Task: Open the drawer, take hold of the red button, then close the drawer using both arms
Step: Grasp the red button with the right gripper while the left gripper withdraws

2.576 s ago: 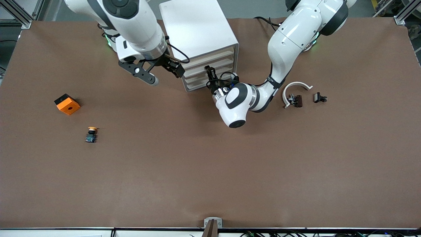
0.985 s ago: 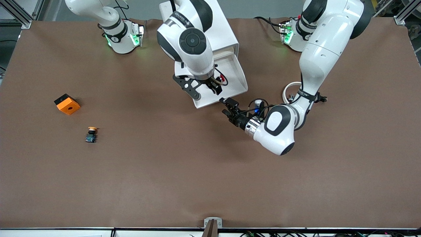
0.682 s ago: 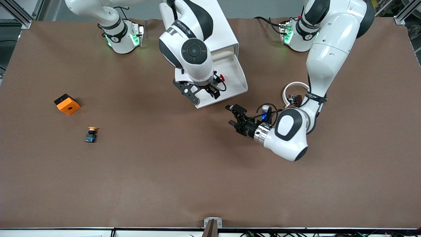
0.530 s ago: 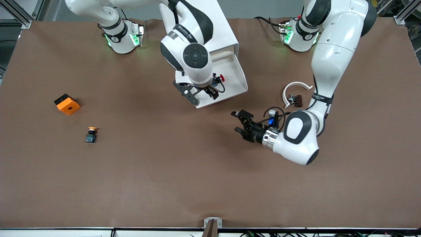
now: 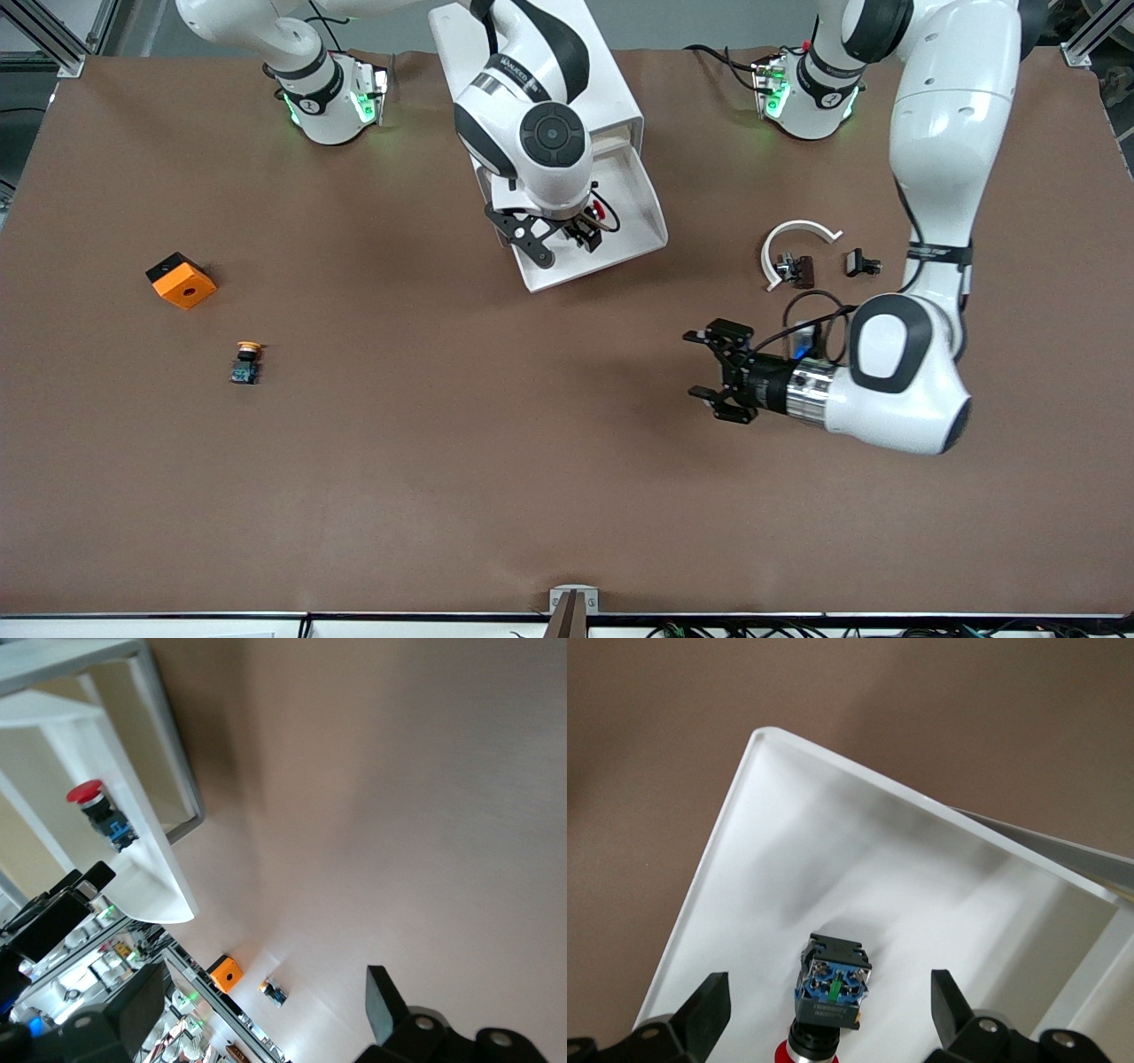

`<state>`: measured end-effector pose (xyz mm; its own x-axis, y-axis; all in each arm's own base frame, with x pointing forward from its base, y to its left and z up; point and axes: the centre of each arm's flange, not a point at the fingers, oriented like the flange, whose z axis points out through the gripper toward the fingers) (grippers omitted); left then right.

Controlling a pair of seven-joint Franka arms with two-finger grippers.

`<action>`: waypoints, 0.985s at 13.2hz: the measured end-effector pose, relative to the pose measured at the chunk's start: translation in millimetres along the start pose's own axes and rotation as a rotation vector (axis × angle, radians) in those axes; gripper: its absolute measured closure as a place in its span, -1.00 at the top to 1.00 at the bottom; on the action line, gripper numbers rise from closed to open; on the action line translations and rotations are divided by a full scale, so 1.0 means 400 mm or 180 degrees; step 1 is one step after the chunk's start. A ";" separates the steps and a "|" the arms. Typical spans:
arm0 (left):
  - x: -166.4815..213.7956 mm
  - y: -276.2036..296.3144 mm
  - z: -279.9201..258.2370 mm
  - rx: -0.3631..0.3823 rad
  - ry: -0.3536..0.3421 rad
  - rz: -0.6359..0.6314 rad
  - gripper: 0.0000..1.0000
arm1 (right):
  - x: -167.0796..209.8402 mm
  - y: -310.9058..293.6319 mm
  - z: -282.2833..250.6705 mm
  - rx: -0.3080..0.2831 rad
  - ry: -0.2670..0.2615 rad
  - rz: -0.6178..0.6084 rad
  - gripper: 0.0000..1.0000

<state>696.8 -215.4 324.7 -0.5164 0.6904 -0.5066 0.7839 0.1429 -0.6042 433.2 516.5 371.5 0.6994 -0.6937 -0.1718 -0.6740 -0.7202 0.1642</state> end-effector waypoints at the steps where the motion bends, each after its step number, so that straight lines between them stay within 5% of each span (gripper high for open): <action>1: 0.003 -0.003 -0.035 -0.0073 -0.0008 0.0109 1.00 | -0.001 -0.001 0.006 -0.0011 0.0000 -0.0001 1.00; 7: 0.041 0.001 -0.109 -0.0364 0.0407 0.0451 1.00 | -0.013 -0.021 0.090 -0.0112 -0.0008 -0.0025 1.00; 10: 0.019 -0.044 -0.197 -0.0557 0.0434 0.0722 1.00 | -0.017 -0.024 0.093 -0.0090 -0.0010 -0.0033 0.88; 13: 0.033 -0.064 -0.292 -0.0720 0.0499 0.1288 1.00 | -0.018 -0.025 0.092 -0.0088 -0.0010 -0.0035 0.14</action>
<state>710.1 -126.9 405.4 -0.1104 0.8183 -0.5641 0.9752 -0.0204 -0.2205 425.9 528.7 335.3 0.7060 -0.6858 -0.1767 -0.6594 -0.7276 0.1891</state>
